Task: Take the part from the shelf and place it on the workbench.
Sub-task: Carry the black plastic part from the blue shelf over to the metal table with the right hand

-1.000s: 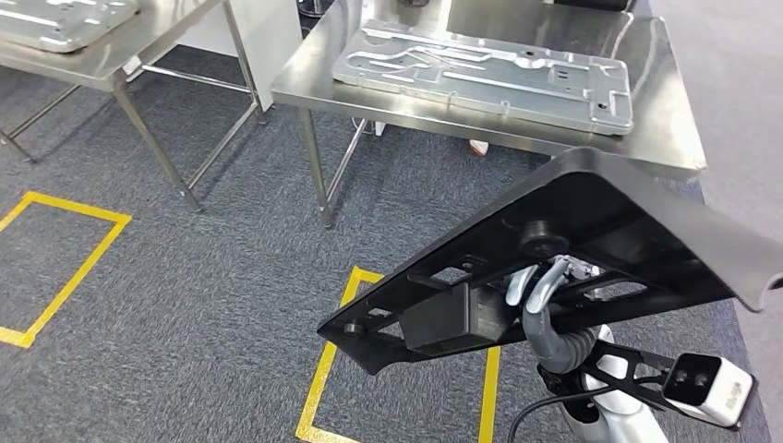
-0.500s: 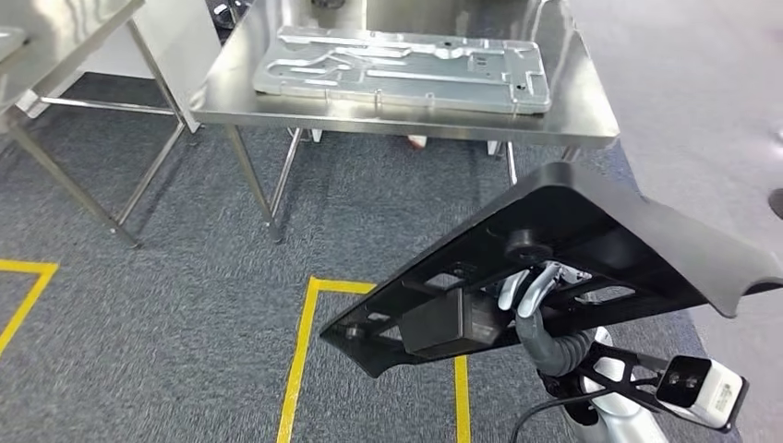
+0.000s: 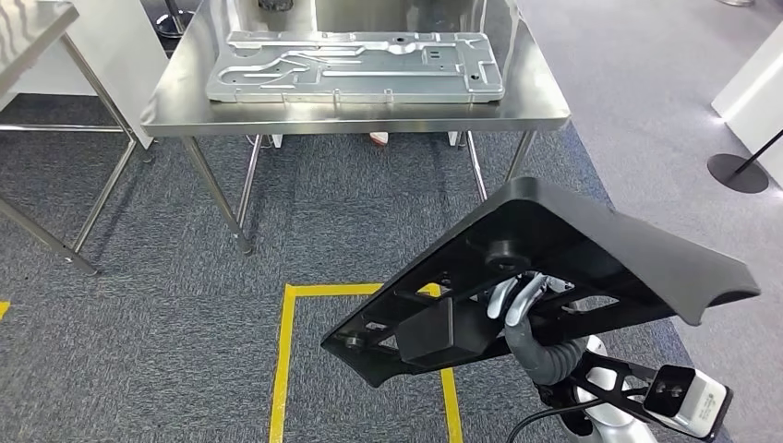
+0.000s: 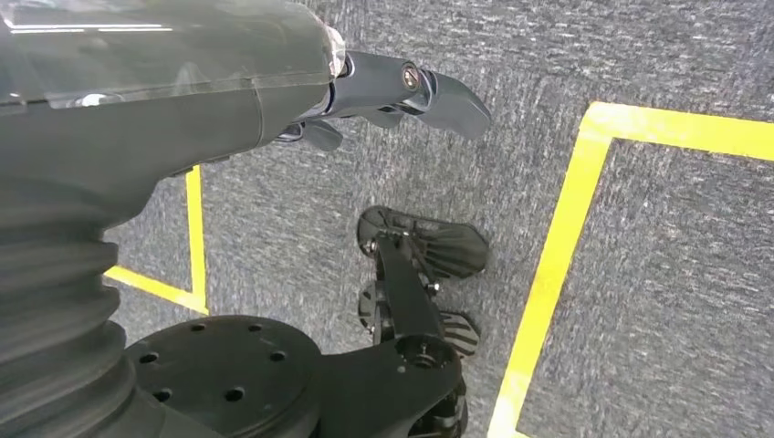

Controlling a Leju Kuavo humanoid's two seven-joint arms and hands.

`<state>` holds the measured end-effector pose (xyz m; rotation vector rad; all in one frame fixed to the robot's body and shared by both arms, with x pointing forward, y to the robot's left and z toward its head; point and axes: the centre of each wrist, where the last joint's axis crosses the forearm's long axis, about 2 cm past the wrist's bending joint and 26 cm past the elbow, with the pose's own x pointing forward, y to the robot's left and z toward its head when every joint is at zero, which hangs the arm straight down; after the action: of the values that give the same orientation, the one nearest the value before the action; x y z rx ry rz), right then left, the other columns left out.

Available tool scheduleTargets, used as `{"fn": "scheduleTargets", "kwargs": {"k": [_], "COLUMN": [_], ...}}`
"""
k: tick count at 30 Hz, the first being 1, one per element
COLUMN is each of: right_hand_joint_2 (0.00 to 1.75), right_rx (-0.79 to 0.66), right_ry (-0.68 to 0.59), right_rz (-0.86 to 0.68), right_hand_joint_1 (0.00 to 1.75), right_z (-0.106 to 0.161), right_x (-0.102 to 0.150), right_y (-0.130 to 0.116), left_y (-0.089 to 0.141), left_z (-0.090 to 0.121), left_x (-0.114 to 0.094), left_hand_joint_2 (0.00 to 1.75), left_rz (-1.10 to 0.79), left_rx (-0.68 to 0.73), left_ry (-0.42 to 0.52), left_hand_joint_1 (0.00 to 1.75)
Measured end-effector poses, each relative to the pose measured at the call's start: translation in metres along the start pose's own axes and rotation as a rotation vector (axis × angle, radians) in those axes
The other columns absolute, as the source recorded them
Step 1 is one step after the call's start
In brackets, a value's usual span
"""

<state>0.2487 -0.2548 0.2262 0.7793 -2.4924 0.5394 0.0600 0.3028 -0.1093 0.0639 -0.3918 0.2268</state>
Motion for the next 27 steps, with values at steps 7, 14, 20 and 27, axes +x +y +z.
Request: {"fn": "scheduleTargets", "kwargs": {"k": [7, 14, 20, 27], "right_hand_joint_2": [1.75, 1.75, 1.75, 1.75], "right_rx": [0.03, 0.037, 0.047, 0.039], "right_ry": [0.007, 0.024, 0.027, 0.039], "right_rz": [0.006, 0.001, 0.006, 0.017], "right_hand_joint_1": [1.75, 1.75, 1.75, 1.75], "right_z": [0.005, 0.012, 0.016, 0.021], "right_x": [0.007, 0.011, 0.018, 0.022], "right_y": [0.006, 0.01, 0.014, 0.014], "left_y": [0.0, 0.002, 0.002, 0.002], "left_z": [0.0, 0.002, 0.002, 0.002], "left_x": [-0.001, -0.008, -0.008, -0.008], "left_hand_joint_2": [1.75, 1.75, 1.75, 1.75], "left_rz": [0.0, -0.003, -0.002, -0.012], "left_rx": [-0.011, -0.01, -0.01, -0.01], "left_ry": [-0.003, 0.009, 0.009, 0.009], "left_hand_joint_1": [0.0, 0.0, 0.0, 0.0]}}
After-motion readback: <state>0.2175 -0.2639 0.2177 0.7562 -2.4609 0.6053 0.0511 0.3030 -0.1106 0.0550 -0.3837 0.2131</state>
